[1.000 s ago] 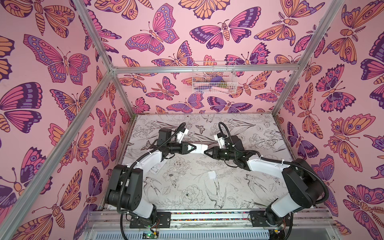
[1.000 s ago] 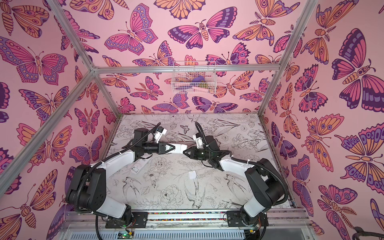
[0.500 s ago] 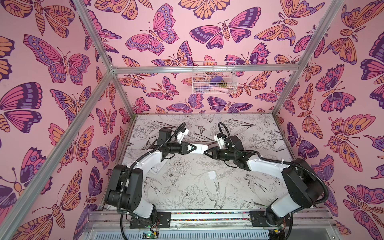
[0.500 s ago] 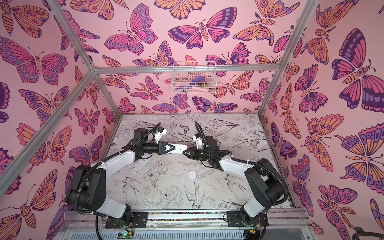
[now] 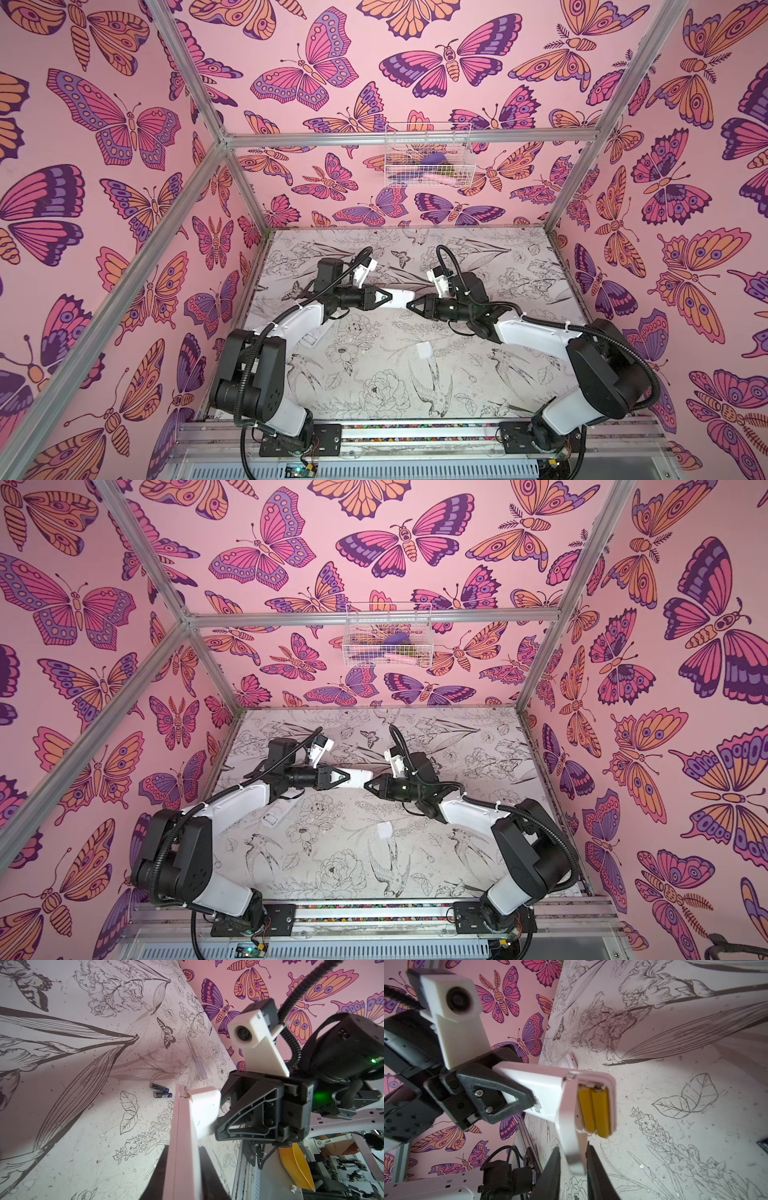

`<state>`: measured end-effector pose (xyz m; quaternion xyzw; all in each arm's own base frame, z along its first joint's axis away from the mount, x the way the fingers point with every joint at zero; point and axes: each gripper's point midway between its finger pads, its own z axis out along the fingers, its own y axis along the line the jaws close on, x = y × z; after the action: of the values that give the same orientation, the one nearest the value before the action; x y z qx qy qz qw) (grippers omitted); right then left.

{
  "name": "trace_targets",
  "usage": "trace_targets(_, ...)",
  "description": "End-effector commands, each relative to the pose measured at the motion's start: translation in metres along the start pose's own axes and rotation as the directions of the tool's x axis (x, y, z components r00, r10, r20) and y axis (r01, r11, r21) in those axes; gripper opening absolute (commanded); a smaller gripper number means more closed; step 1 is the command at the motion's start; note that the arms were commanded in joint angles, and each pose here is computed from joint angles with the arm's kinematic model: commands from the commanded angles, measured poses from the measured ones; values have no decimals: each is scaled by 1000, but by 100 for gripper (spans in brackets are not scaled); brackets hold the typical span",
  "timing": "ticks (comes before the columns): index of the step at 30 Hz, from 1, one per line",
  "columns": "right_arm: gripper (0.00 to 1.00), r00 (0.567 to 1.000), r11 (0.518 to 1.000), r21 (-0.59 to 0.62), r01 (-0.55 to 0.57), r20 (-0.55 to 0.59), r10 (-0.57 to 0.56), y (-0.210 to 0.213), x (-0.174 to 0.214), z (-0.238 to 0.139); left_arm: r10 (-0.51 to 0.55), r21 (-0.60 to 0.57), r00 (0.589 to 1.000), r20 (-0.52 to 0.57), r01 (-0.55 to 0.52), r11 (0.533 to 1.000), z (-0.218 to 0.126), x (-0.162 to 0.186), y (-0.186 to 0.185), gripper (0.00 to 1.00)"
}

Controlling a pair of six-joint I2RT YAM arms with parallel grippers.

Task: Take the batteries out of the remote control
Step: 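Slide the battery cover off with the right gripper while the left holds the remote, then pull the cover away with the right gripper while the left lowers the remote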

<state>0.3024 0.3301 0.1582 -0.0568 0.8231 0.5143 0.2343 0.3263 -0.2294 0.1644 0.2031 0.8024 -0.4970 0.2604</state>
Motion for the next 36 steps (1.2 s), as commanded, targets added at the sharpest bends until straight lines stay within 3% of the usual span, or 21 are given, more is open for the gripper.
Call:
trace_targets(1,21,997,993,-100,63,61,-57,36,-16,-5,28,80,999,-27,-26,996,3,10,-18,0)
trace_targets(10,8,997,994,-98,57,49,-53,32,-13,-1,21,73,999,-25,-19,997,3,9,-17,0)
trace_targets(17,6,994,995,-50,87,71,-83,33,-15,-30,-2,22,1000,-28,3,1000,6,13,-4,0)
trace_targets(20,6,994,996,58,74,80,-79,13,-14,-53,-61,-36,998,-19,60,998,8,16,10,0)
trace_targets(23,6,993,963,262,61,80,-85,-23,-11,-83,-186,-72,983,-11,185,980,12,25,24,0)
trace_targets(27,5,990,818,565,107,15,-140,-74,-4,-128,-330,-104,944,-12,327,939,15,39,35,0)
trace_targets(30,6,986,662,735,148,-62,-152,-105,-2,-154,-416,-91,908,-41,412,907,19,51,36,0)
trace_targets(33,7,982,536,825,179,-121,-142,-126,-6,-166,-463,-59,881,-95,459,886,28,62,31,0)
trace_targets(36,7,976,459,862,215,-171,-136,-141,-13,-165,-453,-85,886,-100,446,891,35,72,32,0)
